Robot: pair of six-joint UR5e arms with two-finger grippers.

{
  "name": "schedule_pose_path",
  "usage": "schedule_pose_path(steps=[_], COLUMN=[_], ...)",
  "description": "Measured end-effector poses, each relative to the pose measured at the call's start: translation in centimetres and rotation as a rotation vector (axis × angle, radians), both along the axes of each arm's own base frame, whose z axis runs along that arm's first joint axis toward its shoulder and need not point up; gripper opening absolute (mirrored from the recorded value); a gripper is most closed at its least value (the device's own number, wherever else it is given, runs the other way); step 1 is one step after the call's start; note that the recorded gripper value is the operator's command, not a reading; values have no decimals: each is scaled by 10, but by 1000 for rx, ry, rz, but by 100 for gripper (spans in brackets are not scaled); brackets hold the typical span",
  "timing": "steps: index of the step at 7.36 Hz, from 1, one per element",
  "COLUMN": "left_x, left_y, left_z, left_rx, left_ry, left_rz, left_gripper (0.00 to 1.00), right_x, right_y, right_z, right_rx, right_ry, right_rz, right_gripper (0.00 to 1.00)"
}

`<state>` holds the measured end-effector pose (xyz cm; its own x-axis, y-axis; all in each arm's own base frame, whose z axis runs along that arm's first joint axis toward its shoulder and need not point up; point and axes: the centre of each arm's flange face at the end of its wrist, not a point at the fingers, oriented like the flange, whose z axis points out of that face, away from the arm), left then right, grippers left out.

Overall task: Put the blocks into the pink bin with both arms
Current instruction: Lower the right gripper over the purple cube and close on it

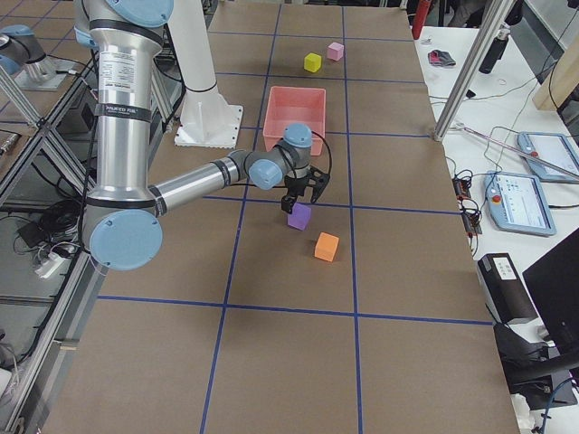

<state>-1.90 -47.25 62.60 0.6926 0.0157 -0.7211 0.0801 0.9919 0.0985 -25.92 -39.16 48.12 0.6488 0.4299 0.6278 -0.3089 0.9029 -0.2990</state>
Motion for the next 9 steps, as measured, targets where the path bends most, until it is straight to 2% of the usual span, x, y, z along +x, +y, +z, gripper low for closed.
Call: schedule_pose_path(steps=[2,4,7,8,9], left_x=[0,0,0,0,0], left_y=[0,0,0,0,-1], left_z=[-2,-2,-3,-3,-4], left_rx=[4,5,8,8,4], left_ry=[1,1,0,0,2], left_rz=[0,0,0,0,-5], left_gripper=[100,100,100,100,100], right_x=[-6,-22,-24,-26,-27], right_y=[-3,-18,-18,-17,-16], right_z=[10,15,27,29,32], right_rx=[4,18,27,26,22], right_ry=[25,14,3,4,8], right_rz=[5,10,8,5,1], right_gripper=[98,98,98,96,83])
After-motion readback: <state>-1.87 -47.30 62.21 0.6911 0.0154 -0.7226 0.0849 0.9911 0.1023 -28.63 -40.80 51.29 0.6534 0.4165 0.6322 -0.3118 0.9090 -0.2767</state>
